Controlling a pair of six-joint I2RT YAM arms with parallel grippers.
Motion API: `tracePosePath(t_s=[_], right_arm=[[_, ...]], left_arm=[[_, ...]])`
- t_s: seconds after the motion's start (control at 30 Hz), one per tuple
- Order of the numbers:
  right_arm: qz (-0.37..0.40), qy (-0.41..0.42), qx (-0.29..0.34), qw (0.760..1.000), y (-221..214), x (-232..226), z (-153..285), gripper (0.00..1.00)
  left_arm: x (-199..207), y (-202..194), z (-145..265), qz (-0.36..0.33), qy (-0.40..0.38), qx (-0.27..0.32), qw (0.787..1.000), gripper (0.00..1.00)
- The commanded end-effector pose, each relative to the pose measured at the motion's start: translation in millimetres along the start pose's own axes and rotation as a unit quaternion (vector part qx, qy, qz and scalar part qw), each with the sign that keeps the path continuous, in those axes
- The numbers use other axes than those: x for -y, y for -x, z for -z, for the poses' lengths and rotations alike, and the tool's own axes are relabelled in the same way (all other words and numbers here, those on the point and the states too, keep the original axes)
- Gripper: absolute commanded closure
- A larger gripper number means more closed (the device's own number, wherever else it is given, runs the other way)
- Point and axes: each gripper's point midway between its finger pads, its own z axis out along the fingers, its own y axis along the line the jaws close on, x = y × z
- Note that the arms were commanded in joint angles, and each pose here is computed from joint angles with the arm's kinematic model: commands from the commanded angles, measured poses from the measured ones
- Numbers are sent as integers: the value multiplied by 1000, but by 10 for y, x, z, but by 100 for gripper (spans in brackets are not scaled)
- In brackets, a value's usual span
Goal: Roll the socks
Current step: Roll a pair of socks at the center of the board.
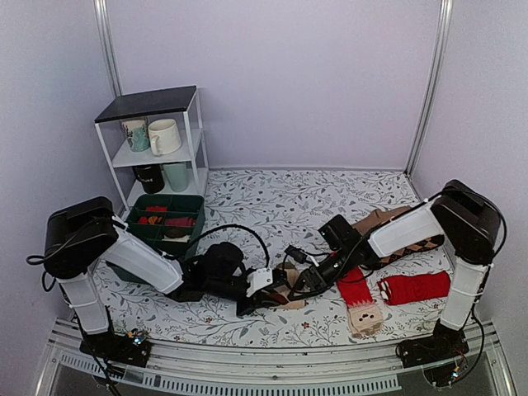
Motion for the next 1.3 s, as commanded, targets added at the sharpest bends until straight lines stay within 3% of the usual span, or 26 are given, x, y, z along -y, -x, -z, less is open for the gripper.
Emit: tracePosePath(t_s=[0.0, 0.13, 0.2, 0.27, 0.5, 0.9, 1.27], right_arm=[[74, -114, 130, 982, 386, -128, 450, 48], [179, -121, 235, 948, 507, -500, 830, 37], [236, -119, 250, 931, 415, -658, 853, 33], [294, -131, 243, 915, 287, -707, 786, 30], [380, -168, 175, 893, -5, -634, 354, 29], [393, -285, 136, 863, 78, -204, 132, 28], [393, -247, 110, 879, -15, -260, -98, 31]], left_arm=[[224, -473, -12, 88, -59, -80, 991, 100], [228, -560, 7, 125, -74, -110, 983, 100], [219, -601, 22, 148, -83, -127, 977, 100], [208, -632, 47, 172, -90, -140, 971, 100], [144, -785, 112, 224, -92, -176, 954, 100], [106, -731, 31, 224, -99, -169, 955, 100], [81, -701, -21, 220, -102, -164, 956, 100]])
